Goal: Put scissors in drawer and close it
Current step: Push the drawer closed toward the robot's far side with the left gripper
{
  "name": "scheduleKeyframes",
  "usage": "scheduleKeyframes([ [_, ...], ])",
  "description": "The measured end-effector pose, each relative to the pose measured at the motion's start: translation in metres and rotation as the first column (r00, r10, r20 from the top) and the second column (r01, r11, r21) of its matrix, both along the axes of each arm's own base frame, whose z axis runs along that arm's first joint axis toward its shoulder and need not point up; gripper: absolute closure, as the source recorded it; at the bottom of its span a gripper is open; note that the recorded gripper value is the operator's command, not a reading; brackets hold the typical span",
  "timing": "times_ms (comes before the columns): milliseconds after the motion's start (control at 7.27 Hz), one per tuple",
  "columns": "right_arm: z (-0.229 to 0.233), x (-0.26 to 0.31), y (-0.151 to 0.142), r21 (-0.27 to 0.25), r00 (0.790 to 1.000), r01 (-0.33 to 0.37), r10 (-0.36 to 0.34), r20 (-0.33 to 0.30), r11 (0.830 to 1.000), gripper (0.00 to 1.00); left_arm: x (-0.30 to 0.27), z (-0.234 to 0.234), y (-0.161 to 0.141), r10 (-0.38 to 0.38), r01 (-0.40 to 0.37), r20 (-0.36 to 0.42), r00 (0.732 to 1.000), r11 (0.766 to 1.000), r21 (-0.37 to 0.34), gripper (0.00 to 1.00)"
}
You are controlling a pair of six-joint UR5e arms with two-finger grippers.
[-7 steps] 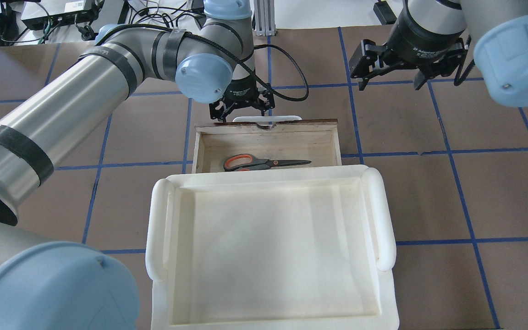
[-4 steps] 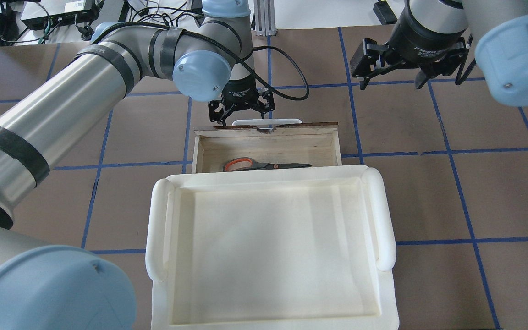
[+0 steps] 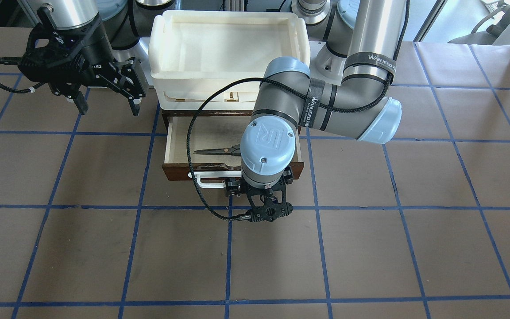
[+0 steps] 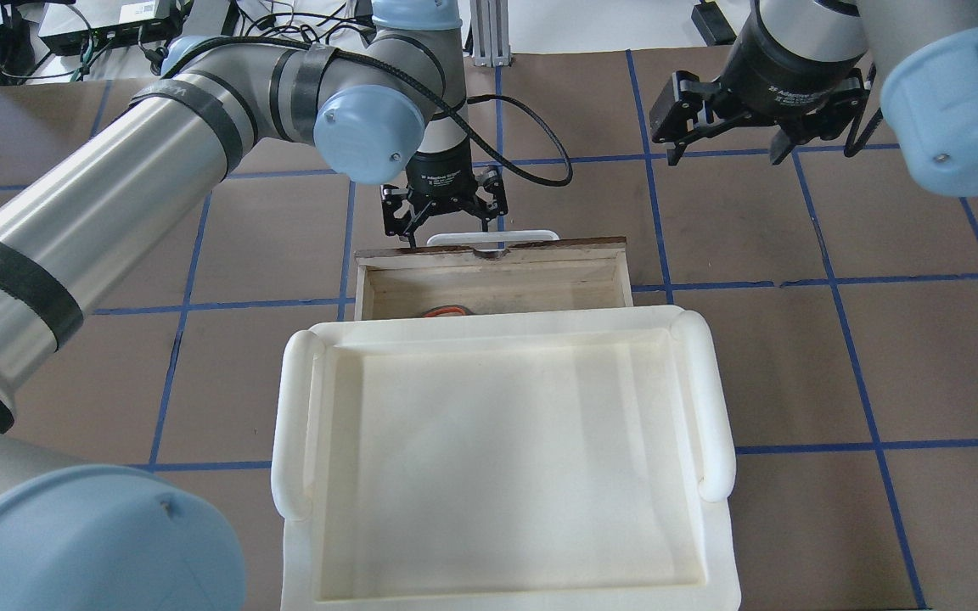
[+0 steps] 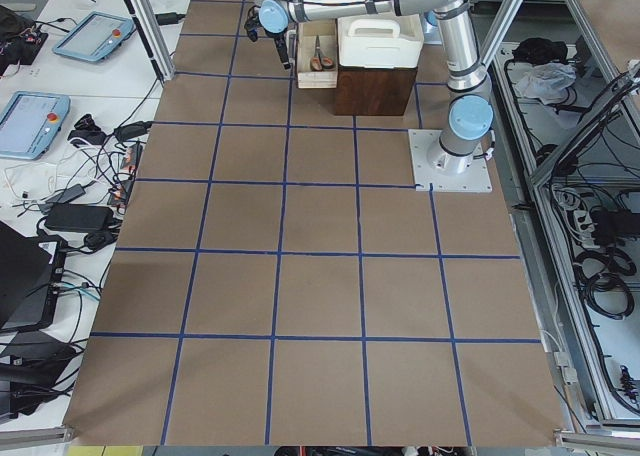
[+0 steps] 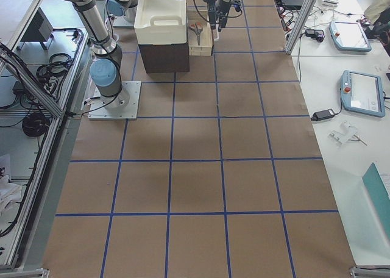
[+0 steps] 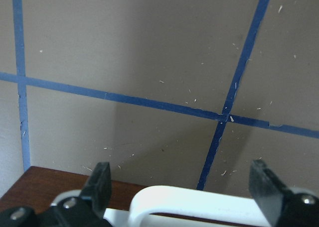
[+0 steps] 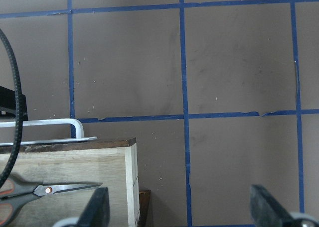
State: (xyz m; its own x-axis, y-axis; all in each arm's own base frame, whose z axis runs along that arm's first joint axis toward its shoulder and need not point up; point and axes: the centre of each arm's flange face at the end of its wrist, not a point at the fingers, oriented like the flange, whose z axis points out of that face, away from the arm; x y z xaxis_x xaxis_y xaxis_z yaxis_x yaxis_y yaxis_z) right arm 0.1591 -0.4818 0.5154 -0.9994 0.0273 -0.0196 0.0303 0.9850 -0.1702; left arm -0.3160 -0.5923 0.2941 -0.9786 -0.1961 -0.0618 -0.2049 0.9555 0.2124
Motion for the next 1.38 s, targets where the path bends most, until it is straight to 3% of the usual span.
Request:
scheduleKeyframes([
  [413, 0.0, -0.0004, 0.0, 0.001, 1.0, 0.001, -0.001, -0.001, 1.0, 0.0, 0.0006, 0.0013, 0.0066, 0.005, -0.005, 0.008, 1.0, 0.999, 0.038, 0.0],
  [825, -0.0001, -0.0004, 0.0001, 0.001, 1.0, 0.001, -0.001, 0.0, 1.0, 0.0, -0.0008, -0.0032, 0.0012, 0.019, -0.019, -0.009, 1.0, 1.0, 0.023, 0.0],
  [1376, -0.0001, -0.0003, 0.0001, 0.001, 1.0, 0.001, -0.001, 0.0, 1.0, 0.0, -0.0044, -0.002, 0.0085, 0.103, -0.102, -0.014, 0.995, 0.993, 0.057, 0.0],
])
